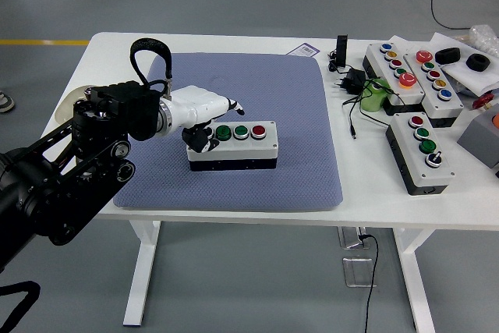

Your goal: Pick up the button,place it on the desk,press the button,press the button

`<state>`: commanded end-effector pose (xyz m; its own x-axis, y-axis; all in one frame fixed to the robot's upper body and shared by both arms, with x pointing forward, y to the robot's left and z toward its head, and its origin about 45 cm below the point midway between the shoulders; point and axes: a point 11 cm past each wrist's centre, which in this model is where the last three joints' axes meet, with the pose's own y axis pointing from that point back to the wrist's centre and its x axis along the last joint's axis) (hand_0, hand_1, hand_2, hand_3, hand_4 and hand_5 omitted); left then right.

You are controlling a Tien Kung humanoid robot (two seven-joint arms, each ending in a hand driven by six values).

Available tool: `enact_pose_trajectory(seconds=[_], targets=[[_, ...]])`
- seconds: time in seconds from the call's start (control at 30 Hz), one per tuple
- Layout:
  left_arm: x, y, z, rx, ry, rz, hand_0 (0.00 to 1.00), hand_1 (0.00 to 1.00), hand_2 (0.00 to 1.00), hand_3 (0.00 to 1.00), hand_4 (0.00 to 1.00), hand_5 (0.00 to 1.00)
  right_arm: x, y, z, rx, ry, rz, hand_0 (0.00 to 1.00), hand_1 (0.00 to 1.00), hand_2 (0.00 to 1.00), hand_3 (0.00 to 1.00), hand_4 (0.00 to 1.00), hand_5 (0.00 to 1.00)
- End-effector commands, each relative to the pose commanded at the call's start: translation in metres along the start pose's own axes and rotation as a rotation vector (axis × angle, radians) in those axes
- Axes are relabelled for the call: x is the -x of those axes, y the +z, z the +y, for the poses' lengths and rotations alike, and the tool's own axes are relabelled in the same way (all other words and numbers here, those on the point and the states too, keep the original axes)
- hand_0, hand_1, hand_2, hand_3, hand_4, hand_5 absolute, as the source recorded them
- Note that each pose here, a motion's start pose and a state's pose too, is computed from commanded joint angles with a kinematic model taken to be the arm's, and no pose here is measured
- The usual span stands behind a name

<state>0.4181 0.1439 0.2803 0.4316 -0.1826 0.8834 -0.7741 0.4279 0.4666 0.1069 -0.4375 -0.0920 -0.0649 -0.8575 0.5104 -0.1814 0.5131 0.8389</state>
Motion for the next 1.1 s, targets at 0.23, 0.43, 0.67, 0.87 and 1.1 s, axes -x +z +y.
enact_pose_trajectory(seconds=[0.23, 0.43, 0.67, 0.87, 1.1], targets=[[0.007, 0.0, -0.003, -0.002, -0.024, -0.007, 0.002, 0.011, 0.053, 0.892, 0.653, 0.002, 0.0, 0.0, 0.0, 0.0, 0.0, -0.002, 0.651, 0.568, 0.602, 0.644, 0.264, 0.271], [0.01, 0.002, -0.004, -0.002, -0.032, -0.017, 0.002, 0.011, 0.053, 0.891, 0.651, 0.002, 0.0, -0.001, 0.0, -0.001, 0.0, -0.001, 0.651, 0.568, 0.603, 0.643, 0.264, 0.271], [0.014, 0.004, -0.007, -0.001, -0.047, -0.023, 0.002, 0.017, 0.055, 0.886, 0.656, 0.002, 0.0, -0.001, 0.0, 0.0, 0.0, -0.001, 0.651, 0.568, 0.601, 0.643, 0.263, 0.27], [0.019, 0.003, -0.009, -0.018, -0.062, -0.037, 0.002, 0.013, 0.053, 0.884, 0.641, 0.002, 0.0, 0.0, 0.0, 0.0, 0.0, -0.001, 0.651, 0.568, 0.602, 0.644, 0.264, 0.27], [0.026, 0.006, -0.012, -0.017, -0.083, -0.049, 0.002, 0.015, 0.054, 0.88, 0.642, 0.002, 0.0, 0.001, 0.0, 0.003, 0.0, -0.002, 0.651, 0.567, 0.601, 0.644, 0.264, 0.271]])
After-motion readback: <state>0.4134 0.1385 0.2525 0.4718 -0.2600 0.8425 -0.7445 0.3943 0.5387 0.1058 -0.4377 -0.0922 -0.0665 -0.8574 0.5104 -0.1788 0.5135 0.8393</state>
